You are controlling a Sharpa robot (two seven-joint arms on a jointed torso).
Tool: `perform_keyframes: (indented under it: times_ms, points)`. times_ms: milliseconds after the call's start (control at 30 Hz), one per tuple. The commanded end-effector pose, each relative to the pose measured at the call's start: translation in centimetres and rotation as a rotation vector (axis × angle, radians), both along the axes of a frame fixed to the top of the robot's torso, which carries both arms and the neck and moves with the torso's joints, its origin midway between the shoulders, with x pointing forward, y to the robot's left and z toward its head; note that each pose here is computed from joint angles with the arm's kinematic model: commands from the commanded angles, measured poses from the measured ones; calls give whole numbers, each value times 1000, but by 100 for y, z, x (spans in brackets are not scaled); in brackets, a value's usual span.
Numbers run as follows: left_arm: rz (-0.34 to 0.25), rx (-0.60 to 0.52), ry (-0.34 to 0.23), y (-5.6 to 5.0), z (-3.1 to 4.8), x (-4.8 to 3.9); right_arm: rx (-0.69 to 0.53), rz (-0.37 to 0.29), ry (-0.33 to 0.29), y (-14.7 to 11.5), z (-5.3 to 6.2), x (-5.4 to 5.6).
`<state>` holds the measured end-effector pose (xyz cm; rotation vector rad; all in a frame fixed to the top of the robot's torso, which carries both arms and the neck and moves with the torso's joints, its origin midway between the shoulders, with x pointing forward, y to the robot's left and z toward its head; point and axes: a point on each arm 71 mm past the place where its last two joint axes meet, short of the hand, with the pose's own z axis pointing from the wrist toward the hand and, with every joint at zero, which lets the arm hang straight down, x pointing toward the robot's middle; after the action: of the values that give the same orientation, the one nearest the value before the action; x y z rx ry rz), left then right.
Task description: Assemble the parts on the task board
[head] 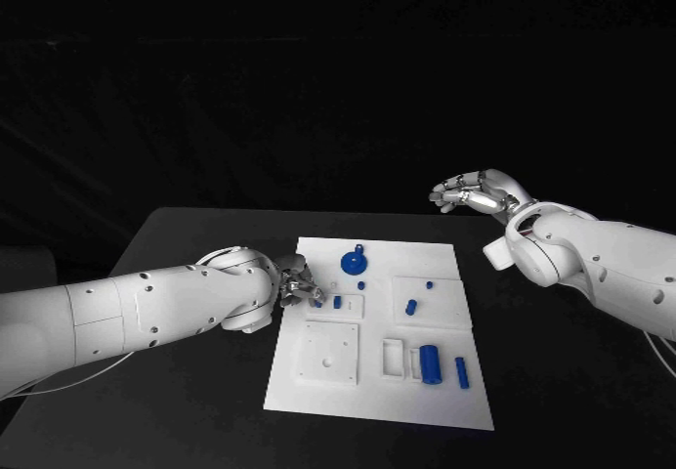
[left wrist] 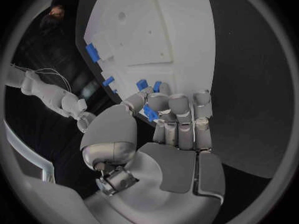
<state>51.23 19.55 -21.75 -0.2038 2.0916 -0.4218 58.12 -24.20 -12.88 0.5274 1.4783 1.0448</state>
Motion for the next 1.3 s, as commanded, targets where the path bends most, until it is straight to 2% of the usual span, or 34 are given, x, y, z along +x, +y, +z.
perform_keyframes:
  times_ms: [33, 367, 767, 1033, 1200, 1300]
  points:
    - [-26, 27, 49, -16, -61, -30, 4, -1, 1, -2, 7, 2]
    - [-19, 35, 56, 3, -65, -29, 3, -1, 2, -5, 6, 1]
    - [27, 39, 27, 86, -50, 8, 3, -5, 1, -17, 5, 3]
    - [69, -15, 5, 136, -18, 12, 2, -6, 2, -26, 5, 3]
    - [78, -47, -28, 160, 54, 23, 3, -4, 1, -21, 4, 5]
    - [88, -109, -26, 169, 101, 25, 2, -4, 2, -23, 4, 5]
